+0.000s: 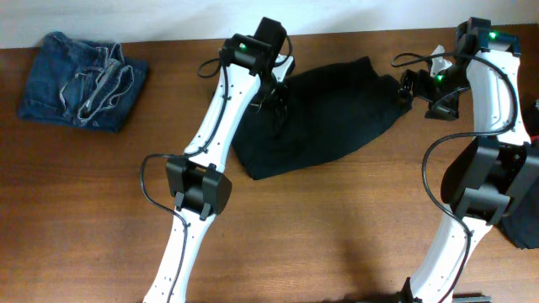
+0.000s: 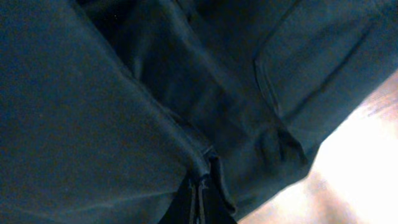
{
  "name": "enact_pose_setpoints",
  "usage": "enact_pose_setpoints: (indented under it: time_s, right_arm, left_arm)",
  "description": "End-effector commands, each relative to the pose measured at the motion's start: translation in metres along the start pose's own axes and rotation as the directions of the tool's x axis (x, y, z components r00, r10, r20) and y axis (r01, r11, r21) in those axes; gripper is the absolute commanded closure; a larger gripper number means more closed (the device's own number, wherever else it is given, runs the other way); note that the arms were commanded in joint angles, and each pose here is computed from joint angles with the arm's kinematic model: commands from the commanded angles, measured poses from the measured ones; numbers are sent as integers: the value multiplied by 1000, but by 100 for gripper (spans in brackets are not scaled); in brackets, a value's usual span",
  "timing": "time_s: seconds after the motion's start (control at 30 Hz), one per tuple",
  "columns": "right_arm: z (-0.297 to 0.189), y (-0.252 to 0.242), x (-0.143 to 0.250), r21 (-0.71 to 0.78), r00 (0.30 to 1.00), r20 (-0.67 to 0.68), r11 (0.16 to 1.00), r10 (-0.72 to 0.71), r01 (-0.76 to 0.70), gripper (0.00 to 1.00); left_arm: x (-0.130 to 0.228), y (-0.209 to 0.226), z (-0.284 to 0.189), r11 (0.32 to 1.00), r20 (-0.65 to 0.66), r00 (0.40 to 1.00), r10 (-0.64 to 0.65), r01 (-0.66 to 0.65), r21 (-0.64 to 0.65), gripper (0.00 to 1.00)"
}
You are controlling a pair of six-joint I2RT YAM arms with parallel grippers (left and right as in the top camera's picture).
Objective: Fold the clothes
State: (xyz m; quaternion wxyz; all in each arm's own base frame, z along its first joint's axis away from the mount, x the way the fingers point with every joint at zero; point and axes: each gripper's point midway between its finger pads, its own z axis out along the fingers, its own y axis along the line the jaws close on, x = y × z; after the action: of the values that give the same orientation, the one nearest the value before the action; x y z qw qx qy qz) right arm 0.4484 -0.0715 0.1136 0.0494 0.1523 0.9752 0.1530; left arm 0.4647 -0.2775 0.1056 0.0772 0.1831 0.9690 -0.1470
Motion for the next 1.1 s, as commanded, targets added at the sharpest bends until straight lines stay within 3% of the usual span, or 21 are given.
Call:
enact_pose_setpoints:
  time_s: [0.0, 0.17, 0.43, 0.83, 0.87, 0.93, 0.97, 1.07]
  right_arm:
    - [1, -1, 1, -12, 1000, -8, 1000, -7, 7, 1]
    - [1, 0, 0, -12, 1000, -1, 1000, -9, 9, 1]
    - [1, 0, 0, -12, 1000, -1, 1000, -9, 9, 2]
    - [1, -1, 3, -12, 1000, -12, 1000, -6, 6, 1]
    - [1, -1, 3, -12, 1000, -12, 1000, -6, 6, 1]
    - [1, -1, 3, -12, 1000, -12, 1000, -6, 6, 1]
    - [1, -1, 3, -12, 1000, -12, 1000, -6, 6, 1]
    - [1, -1, 3, -12, 1000, -12, 1000, -5, 5, 1]
  left_arm:
    - [0, -26, -55, 998, 71, 997, 27, -30, 48, 99]
    - [7, -35, -80, 998, 89, 996, 24, -29, 53, 99]
    - [13, -57, -76, 995, 73, 997, 39, -45, 84, 99]
    - [17, -63, -27, 996, 9, 999, 45, -46, 77, 97]
    - [20, -62, -21, 996, -6, 999, 43, -42, 75, 92]
    - [26, -58, -10, 997, -40, 999, 36, -33, 69, 51]
    - [28, -57, -8, 997, -48, 998, 34, -31, 68, 36]
    - [29, -57, -7, 997, -52, 998, 34, -30, 67, 6]
